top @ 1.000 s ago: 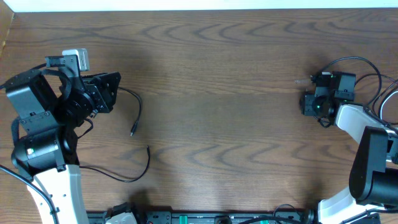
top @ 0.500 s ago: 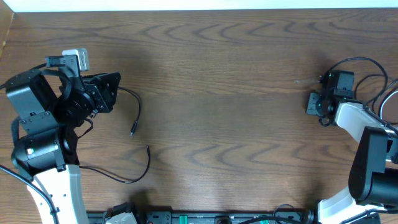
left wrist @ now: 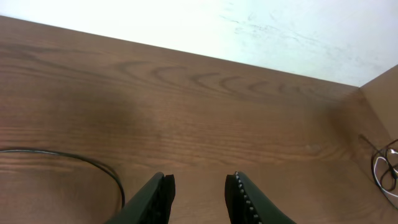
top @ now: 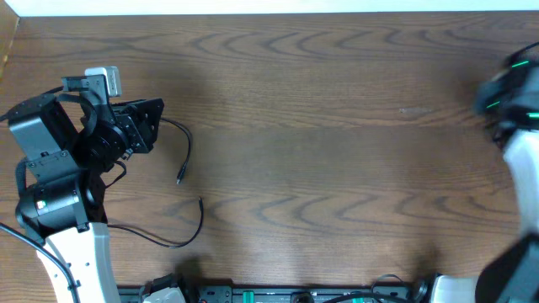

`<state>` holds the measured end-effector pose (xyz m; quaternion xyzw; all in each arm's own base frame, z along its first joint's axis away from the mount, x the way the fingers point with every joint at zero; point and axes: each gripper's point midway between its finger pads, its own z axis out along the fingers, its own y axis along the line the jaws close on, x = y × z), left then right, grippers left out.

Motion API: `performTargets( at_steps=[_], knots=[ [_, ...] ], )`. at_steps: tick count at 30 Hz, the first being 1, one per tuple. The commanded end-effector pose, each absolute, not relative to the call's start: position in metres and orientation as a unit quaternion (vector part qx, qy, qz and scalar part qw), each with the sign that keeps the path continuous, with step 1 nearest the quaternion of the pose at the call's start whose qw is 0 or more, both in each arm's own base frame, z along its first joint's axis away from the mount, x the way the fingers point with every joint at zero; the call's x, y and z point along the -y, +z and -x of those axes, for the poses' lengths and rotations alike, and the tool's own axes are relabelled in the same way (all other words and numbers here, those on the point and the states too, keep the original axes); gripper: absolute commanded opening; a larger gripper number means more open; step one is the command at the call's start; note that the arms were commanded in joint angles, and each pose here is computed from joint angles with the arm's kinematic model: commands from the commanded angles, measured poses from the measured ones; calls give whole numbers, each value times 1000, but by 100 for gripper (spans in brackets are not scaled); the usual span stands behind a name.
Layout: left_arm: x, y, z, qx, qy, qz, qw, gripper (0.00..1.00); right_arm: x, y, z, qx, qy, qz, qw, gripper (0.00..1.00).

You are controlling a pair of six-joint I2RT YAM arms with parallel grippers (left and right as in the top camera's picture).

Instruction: Untangle cables

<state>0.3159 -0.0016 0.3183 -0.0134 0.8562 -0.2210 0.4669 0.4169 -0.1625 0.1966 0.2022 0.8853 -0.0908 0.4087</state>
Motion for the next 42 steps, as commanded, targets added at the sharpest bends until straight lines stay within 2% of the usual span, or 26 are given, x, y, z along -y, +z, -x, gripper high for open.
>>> performTargets(
  at_steps=[1,4,8,9,10,11,12,13,14,18,22,25,28,30,31,34,35,36,38,42],
  knots=[
    [5,323,-314,-853,-226,4,471,33,214,275,-396,-834,-131,-242,478,1],
    [5,323,-314,-853,-226,4,471,33,250,292,-376,-812,-157,-277,489,1],
    [5,323,-314,-853,-226,4,471,33,287,279,-346,-790,-153,-363,470,1],
    [5,323,-314,-853,-226,4,470,33,295,273,-339,-780,-145,-395,463,2],
    [5,322,-314,-854,-226,5,469,33,303,267,-332,-769,-136,-426,456,9],
    [6,322,-313,-854,-227,5,468,33,309,261,-326,-761,-130,-449,449,9],
    [6,322,-313,-855,-227,6,467,33,314,255,-322,-755,-125,-468,442,14],
    [6,322,-313,-855,-227,6,467,33,318,250,-318,-750,-122,-482,437,25],
    [6,322,-313,-855,-227,6,467,33,322,246,-315,-746,-120,-493,431,44],
    [6,322,-313,-855,-227,6,467,33,325,227,-314,-746,-96,-514,412,70],
    [6,322,-313,-855,-227,6,467,33,307,219,-334,-766,-24,-489,416,84],
    [6,322,-313,-855,-227,6,467,32,278,217,-356,-785,62,-451,420,87],
    [6,322,-313,-855,-227,6,467,33,231,215,-378,-823,144,-363,412,83],
    [6,322,-313,-855,-227,6,467,33,212,206,-381,-844,149,-333,393,80],
    [6,322,-313,-855,-227,6,467,33,204,200,-382,-855,146,-319,381,75],
    [6,322,-313,-855,-227,6,467,33,187,176,-383,-887,114,-297,335,52],
    [6,322,-313,-855,-227,6,467,32,183,162,-382,-898,95,-296,312,38],
    [6,322,-313,-855,-227,6,467,32,180,153,-383,-904,84,-295,297,31],
    [6,322,-313,-855,-227,6,467,32,170,131,-386,-921,67,-279,263,3],
    [-1,316,-313,-862,-211,19,461,25,148,85,-394,-945,73,-240,208,1]
  ],
)
